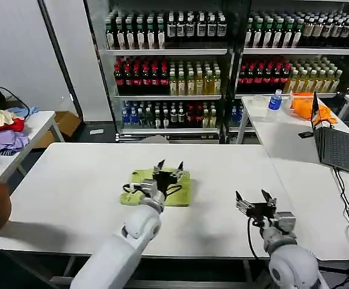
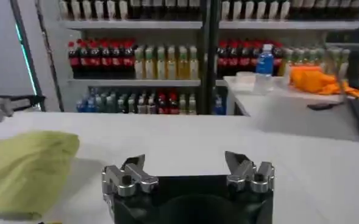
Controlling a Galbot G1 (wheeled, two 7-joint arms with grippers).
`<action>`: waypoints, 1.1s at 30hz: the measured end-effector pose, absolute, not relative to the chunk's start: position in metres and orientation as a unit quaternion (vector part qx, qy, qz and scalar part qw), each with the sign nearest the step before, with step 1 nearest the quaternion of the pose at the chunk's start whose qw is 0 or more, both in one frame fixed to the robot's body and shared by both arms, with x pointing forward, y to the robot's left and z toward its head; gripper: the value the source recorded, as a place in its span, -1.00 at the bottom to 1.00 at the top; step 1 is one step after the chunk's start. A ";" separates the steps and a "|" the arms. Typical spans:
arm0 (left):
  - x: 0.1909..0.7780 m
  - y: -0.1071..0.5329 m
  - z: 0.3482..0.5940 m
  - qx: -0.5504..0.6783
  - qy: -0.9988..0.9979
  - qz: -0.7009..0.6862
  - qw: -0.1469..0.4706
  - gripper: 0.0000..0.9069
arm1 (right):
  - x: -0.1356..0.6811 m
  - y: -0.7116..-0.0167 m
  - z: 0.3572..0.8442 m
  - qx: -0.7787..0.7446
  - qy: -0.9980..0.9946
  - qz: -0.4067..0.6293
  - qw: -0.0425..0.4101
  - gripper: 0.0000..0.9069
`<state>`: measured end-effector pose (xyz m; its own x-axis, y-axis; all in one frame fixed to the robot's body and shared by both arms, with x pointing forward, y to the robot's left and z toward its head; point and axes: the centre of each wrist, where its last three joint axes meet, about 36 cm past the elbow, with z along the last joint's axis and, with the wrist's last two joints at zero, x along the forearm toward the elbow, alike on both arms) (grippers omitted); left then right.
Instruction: Fold and organize the clothes.
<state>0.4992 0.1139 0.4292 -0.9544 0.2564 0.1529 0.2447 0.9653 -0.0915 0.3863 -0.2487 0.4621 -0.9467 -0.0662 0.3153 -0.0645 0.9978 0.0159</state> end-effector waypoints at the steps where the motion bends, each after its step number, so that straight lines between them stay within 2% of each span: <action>1: 0.498 0.121 0.430 -0.119 -0.989 0.038 0.080 1.00 | 0.393 -0.244 0.461 0.038 -0.986 -0.008 0.160 1.00; 10: 0.479 0.180 0.433 -0.066 -0.994 0.041 0.073 1.00 | 0.452 -0.198 0.451 0.088 -0.979 -0.055 0.175 1.00; 20: 0.469 0.220 0.431 -0.024 -0.996 0.033 0.077 1.00 | 0.505 -0.143 0.434 0.134 -0.961 -0.100 0.221 1.00; 21: 0.468 0.222 0.431 -0.022 -0.996 0.032 0.077 1.00 | 0.510 -0.138 0.432 0.138 -0.959 -0.105 0.226 0.71; 22: 0.467 0.224 0.431 -0.020 -0.996 0.031 0.078 1.00 | 0.514 -0.133 0.431 0.142 -0.956 -0.109 0.230 0.33; 23: 0.466 0.226 0.432 -0.018 -0.996 0.031 0.078 1.00 | 0.518 -0.127 0.429 0.146 -0.954 -0.113 0.235 -0.42; 24: 0.465 0.228 0.432 -0.017 -0.996 0.031 0.079 1.00 | 0.522 -0.122 0.428 0.150 -0.952 -0.117 0.239 -0.96; 33: 0.460 0.238 0.434 -0.009 -0.996 0.028 0.079 1.00 | 0.545 -0.096 0.420 0.162 -0.938 -0.146 0.268 -1.00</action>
